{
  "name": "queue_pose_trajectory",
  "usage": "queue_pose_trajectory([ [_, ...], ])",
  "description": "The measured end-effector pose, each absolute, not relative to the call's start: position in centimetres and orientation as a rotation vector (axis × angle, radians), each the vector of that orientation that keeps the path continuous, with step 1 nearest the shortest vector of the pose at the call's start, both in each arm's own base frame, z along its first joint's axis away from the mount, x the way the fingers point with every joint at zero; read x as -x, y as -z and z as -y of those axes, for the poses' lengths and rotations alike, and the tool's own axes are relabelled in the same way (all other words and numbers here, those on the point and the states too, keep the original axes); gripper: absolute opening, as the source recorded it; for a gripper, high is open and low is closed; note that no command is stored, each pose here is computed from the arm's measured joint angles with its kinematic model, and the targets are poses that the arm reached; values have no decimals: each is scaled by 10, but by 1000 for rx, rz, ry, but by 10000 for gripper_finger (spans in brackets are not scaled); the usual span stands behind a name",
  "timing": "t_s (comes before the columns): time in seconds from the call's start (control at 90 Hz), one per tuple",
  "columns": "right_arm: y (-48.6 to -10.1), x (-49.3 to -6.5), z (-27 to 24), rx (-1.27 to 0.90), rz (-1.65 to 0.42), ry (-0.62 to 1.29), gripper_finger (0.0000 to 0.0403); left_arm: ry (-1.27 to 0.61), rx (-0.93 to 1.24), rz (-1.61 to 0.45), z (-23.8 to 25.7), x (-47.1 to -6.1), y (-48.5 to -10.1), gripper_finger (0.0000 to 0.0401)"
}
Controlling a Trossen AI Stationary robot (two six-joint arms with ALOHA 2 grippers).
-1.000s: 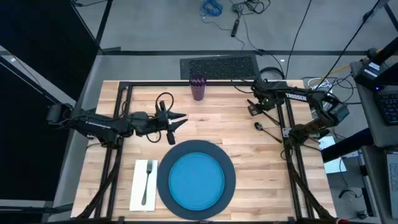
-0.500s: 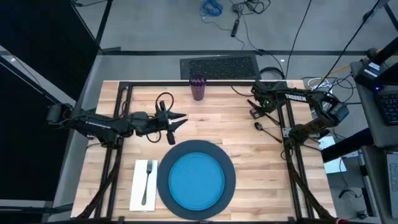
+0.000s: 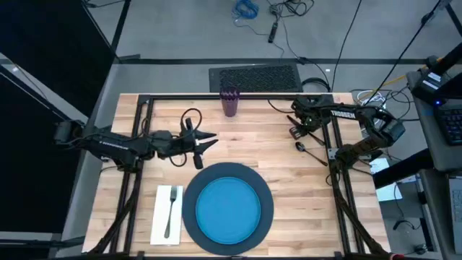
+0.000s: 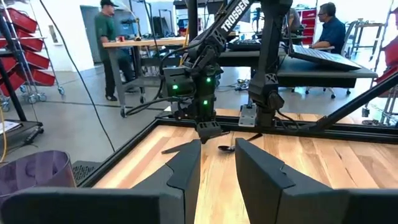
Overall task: Set table place
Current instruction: Put the black table knife to the right of the dark blue placemat, then move the black table knife to the right of the dark blue placemat
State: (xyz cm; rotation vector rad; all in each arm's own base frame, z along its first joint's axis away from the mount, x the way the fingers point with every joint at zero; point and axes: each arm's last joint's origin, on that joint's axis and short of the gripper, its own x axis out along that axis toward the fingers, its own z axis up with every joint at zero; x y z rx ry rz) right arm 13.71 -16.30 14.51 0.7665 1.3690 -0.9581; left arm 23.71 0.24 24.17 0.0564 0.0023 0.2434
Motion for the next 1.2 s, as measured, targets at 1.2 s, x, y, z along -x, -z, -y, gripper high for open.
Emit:
queue_pose_trajectory([
  [1.2, -163, -143, 174, -723, -1351, 901, 106, -243, -58, -2, -2, -237, -242, 84],
])
